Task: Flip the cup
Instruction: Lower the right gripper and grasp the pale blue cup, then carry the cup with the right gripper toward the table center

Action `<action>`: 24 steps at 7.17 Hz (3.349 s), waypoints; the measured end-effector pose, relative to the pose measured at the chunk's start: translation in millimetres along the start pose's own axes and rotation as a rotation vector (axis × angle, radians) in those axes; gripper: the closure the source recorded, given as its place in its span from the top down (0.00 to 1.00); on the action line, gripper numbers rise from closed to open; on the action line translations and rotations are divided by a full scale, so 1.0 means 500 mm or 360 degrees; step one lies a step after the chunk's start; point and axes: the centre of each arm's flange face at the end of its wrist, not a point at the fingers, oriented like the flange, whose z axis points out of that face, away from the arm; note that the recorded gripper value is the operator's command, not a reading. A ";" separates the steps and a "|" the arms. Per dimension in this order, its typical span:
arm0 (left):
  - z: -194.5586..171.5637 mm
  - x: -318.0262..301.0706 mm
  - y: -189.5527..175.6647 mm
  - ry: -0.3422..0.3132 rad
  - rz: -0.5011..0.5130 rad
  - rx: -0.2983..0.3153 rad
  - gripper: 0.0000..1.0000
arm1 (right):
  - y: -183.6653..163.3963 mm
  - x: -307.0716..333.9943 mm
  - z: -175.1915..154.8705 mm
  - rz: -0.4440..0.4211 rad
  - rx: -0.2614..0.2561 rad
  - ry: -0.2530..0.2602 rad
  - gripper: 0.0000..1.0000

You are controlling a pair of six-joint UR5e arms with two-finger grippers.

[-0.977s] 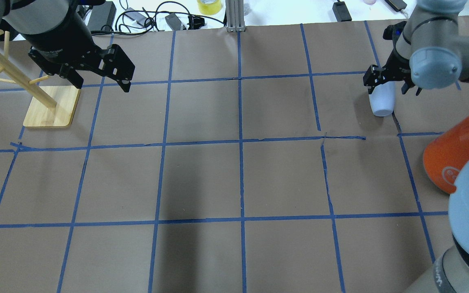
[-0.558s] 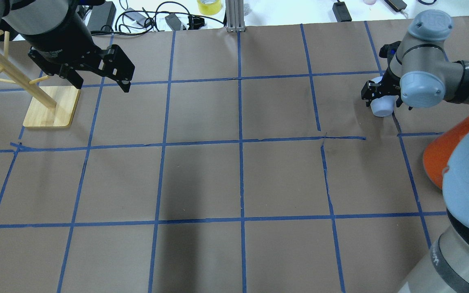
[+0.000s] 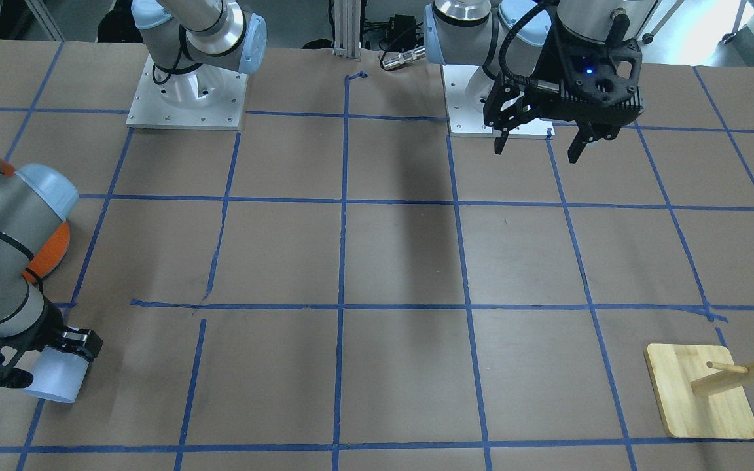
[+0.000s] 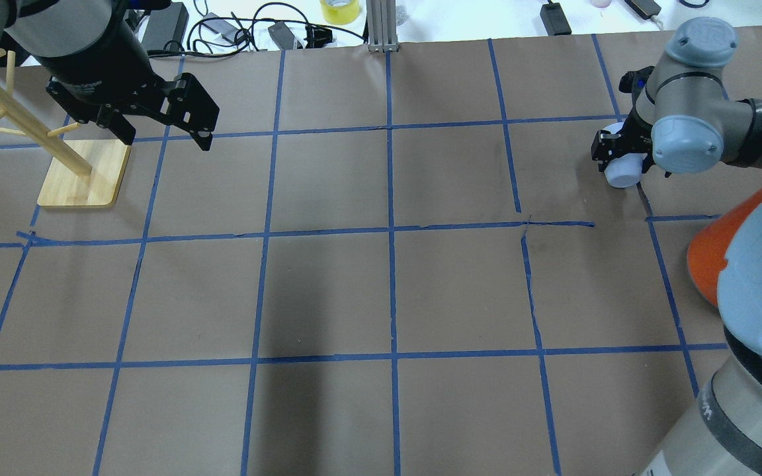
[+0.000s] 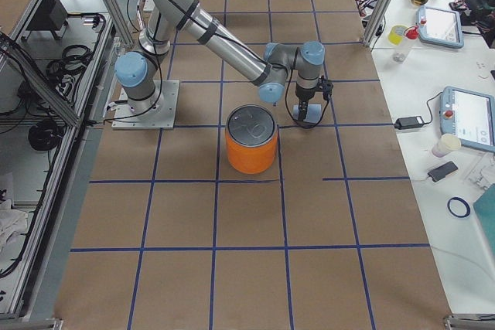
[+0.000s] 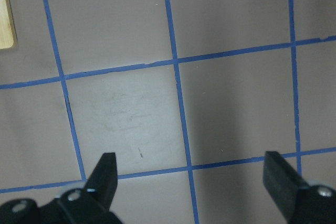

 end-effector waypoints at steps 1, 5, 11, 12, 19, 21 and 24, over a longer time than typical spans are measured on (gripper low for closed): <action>0.000 0.000 0.000 0.0000 0.0000 0.0000 1.00 | 0.003 -0.001 -0.023 -0.0032 0.0018 -0.0011 0.48; 0.000 -0.002 0.000 -0.0001 -0.0002 0.0000 1.00 | 0.046 -0.199 -0.158 -0.0432 0.0121 -0.0192 0.48; 0.001 -0.002 0.000 -0.0003 -0.0001 -0.0003 1.00 | 0.229 -0.679 -0.253 -0.1528 0.0328 -0.0260 0.48; 0.002 -0.002 0.000 -0.0003 -0.0001 -0.0004 1.00 | 0.244 -0.703 -0.249 -0.1773 0.0365 -0.0238 0.48; 0.001 -0.002 0.001 -0.0004 -0.0001 -0.0003 1.00 | 0.283 -0.815 -0.112 -0.2818 0.0478 -0.0182 0.50; 0.000 -0.001 0.001 0.0001 -0.0001 -0.0002 1.00 | 0.288 -0.823 -0.092 -0.2853 0.0475 -0.0235 0.58; 0.001 0.001 0.002 0.0006 -0.0001 -0.0004 1.00 | 0.290 -0.827 -0.086 -0.2851 0.0475 -0.0266 1.00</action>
